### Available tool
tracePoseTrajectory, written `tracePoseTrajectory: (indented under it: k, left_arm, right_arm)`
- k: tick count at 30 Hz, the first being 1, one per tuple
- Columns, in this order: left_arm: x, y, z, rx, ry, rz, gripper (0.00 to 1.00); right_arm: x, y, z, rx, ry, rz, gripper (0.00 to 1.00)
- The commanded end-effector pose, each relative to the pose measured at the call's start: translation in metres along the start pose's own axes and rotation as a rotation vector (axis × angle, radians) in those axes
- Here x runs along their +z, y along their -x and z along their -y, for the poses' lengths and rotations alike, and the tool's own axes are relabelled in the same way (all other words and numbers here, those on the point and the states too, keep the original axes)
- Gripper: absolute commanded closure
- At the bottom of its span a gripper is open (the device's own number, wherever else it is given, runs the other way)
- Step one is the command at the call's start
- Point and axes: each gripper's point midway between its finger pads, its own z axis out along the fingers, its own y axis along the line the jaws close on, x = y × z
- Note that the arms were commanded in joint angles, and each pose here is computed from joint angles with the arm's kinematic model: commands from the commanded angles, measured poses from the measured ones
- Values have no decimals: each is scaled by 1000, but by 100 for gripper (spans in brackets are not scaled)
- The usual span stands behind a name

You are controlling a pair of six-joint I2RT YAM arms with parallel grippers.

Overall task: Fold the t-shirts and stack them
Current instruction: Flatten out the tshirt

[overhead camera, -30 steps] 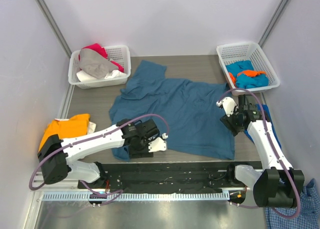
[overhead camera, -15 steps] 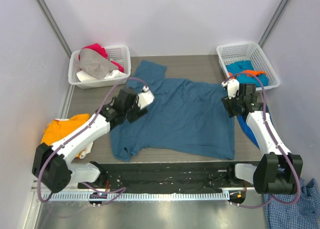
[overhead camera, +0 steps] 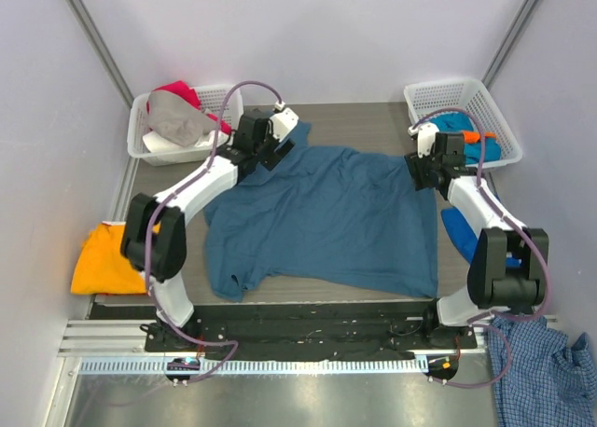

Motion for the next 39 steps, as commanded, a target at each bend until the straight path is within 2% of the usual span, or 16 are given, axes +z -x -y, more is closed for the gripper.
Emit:
tracePoseTrajectory:
  k: [1, 5, 12, 18, 24, 27, 34, 39]
  left_arm:
    - [33, 33, -21, -60, 70, 100, 12]
    - [78, 28, -29, -77, 119, 47, 13]
    - [113, 19, -58, -89, 199, -12, 12]
    - [93, 25, -94, -74, 312, -25, 10]
    - [89, 2, -103, -12, 340, -90, 11]
    - [94, -16, -112, -7, 351, -133, 16]
    - [107, -58, -127, 0, 344, -227, 38]
    - [111, -78, -117, 14, 276, -271, 46]
  right_arm:
    - [21, 39, 5, 17, -15, 96, 37]
    - [38, 43, 3, -6, -12, 85, 38]
    - [47, 39, -1, -20, 5, 78, 39]
    - [53, 13, -9, -59, 16, 30, 39]
    - [57, -2, -16, -60, 35, 3, 39]
    - [55, -5, -18, -59, 38, -1, 39]
    - [46, -10, -17, -76, 30, 1, 39]
    - [44, -12, -18, -76, 31, 0, 39]
